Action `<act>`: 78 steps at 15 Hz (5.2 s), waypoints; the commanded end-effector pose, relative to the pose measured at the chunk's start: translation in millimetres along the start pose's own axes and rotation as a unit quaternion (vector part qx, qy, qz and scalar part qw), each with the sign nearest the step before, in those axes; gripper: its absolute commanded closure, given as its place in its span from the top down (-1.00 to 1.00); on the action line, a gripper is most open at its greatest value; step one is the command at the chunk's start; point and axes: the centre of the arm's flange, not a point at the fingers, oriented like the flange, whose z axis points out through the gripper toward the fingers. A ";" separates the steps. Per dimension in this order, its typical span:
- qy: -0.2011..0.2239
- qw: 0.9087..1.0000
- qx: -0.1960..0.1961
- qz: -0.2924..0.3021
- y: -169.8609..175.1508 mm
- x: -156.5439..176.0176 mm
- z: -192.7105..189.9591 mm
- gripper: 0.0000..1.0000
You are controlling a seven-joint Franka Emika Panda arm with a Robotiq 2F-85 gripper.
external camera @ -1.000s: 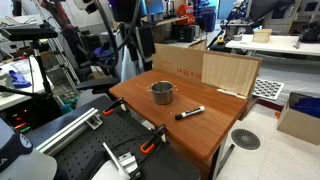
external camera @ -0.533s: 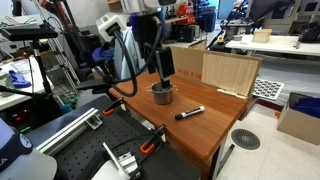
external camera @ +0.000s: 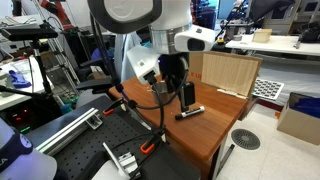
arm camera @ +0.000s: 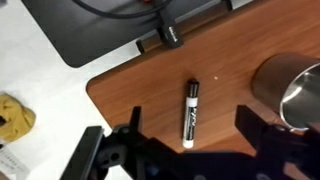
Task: Put the marker in the pot
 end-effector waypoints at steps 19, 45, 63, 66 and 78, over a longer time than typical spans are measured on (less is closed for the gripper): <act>-0.021 1.000 0.014 0.011 14.7 91.3 111.5 1.00; 0.011 0.998 -0.008 -0.059 -46.6 76.9 87.4 -0.89; 0.121 0.986 -0.031 -0.109 -117.7 36.0 -13.3 -0.89; 0.138 0.983 -0.032 -0.119 -130.2 31.5 -29.9 -0.89; 0.118 0.977 0.002 -0.176 -196.9 -23.0 -40.8 -0.89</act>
